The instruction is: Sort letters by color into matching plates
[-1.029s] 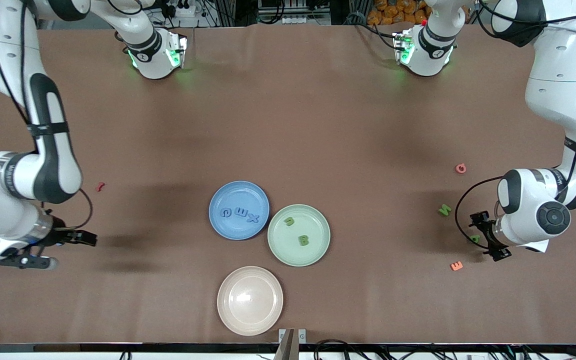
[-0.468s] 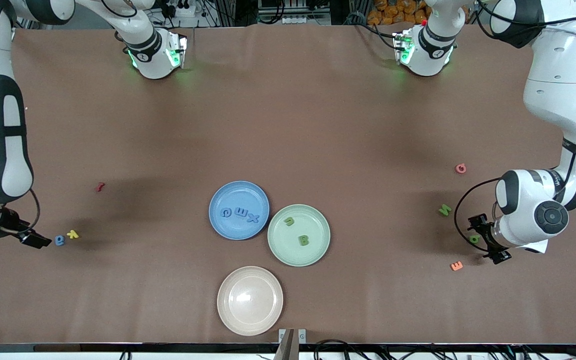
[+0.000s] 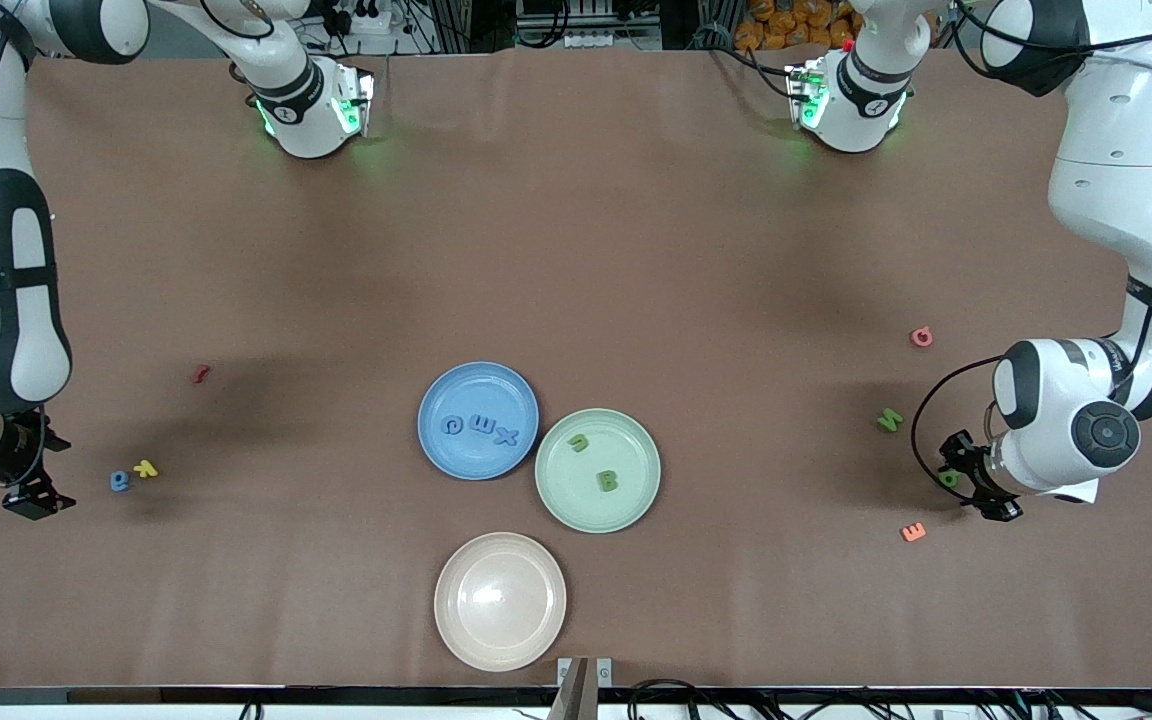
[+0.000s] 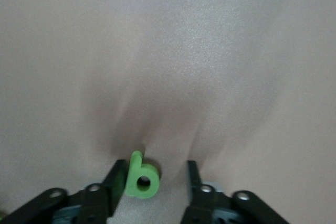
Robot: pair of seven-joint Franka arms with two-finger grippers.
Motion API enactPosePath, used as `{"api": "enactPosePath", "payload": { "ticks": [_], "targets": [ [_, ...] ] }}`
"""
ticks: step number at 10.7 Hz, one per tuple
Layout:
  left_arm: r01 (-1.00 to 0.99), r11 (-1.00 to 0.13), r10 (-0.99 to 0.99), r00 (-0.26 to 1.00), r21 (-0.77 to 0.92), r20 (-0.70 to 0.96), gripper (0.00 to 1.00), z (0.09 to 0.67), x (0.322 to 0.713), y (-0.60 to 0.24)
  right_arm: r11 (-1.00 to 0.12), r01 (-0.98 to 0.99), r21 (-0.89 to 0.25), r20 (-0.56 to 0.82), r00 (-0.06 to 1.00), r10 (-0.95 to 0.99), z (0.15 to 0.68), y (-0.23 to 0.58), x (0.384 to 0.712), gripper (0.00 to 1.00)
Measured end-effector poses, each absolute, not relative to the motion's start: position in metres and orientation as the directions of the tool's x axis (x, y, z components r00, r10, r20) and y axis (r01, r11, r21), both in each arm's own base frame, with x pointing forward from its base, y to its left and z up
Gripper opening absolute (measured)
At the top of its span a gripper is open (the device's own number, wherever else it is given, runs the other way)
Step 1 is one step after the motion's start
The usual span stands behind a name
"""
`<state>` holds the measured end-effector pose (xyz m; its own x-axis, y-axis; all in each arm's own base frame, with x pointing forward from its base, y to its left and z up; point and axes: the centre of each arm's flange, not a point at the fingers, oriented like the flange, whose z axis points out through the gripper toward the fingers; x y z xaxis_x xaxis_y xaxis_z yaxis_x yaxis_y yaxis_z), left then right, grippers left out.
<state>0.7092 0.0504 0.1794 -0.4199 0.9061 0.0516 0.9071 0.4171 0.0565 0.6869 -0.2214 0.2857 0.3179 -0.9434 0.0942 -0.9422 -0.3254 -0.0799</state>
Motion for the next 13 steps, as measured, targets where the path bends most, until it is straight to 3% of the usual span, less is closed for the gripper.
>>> {"api": "enactPosePath", "payload": {
  "ticks": [2, 9, 13],
  "targets": [
    [0.907, 0.417, 0.906, -0.42, 0.062, 0.049, 0.27, 0.182, 0.711, 0.05, -0.265, -0.962, -0.059, 0.08, 0.26, -0.962, 0.266, -0.239, 0.679, 1.0],
    [0.906, 0.412, 0.909, -0.416, 0.092, 0.032, 0.27, 0.191, 0.717, 0.046, -0.214, -0.976, -0.047, 0.023, 0.213, -0.977, 0.217, -0.246, 0.673, 1.0],
    [0.942, 0.308, 0.951, -0.308, 0.137, -0.021, 0.27, 0.23, 0.727, -0.043, -0.222, -0.974, -0.052, 0.026, 0.221, -0.975, 0.192, -0.239, 0.677, 1.0]
  ]
}}
